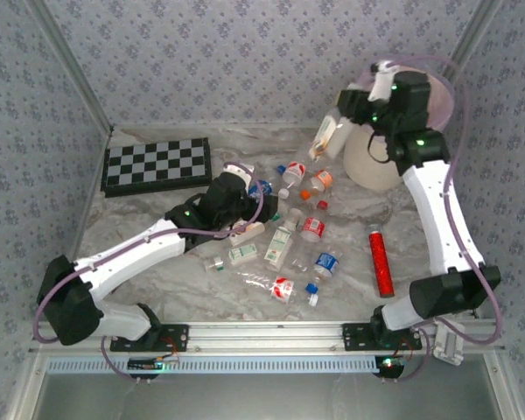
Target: Put the plastic bottles in the bin
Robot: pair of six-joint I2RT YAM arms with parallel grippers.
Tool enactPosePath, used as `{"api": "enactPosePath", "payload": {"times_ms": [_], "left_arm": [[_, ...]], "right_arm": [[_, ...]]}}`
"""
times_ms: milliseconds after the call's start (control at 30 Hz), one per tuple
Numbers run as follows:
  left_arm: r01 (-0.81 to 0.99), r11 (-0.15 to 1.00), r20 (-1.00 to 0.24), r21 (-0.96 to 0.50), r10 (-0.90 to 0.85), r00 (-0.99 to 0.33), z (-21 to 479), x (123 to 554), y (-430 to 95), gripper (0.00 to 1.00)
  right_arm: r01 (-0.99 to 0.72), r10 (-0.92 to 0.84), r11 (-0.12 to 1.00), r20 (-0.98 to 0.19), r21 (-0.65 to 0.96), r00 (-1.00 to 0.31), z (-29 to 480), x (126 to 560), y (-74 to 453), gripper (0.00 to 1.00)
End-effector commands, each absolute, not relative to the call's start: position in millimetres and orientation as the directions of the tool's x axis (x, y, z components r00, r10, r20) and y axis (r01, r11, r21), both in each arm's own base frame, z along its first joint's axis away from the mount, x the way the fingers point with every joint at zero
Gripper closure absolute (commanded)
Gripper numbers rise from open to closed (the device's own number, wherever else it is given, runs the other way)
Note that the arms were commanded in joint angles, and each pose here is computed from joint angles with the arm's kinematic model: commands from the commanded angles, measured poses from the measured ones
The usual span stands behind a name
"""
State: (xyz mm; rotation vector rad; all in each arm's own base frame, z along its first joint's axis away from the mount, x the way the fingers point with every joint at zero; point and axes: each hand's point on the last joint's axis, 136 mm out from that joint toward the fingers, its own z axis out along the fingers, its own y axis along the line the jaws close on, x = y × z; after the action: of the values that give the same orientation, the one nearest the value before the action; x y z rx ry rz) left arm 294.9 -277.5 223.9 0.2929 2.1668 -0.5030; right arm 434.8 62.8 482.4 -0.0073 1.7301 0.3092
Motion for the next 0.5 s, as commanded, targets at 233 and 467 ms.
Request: {"api": "enactPosePath", "payload": {"times_ms": [233,467], "left_arm": [[0.304,0.919,-0.800,-0.250,-0.019,-0.600,223,288,-253,0.01],[0.280,0.925,-0.794,-0.256,-0.036,-0.606,216,284,-245,0.01]], "right_arm": [[0.191,0.007,0.981,-0.998,0.018,0.058,537,464,-28,1.00],[0.250,-0.112,0.961,-0.993,-0.116,-0.031,505,509,-37,1.00]]}}
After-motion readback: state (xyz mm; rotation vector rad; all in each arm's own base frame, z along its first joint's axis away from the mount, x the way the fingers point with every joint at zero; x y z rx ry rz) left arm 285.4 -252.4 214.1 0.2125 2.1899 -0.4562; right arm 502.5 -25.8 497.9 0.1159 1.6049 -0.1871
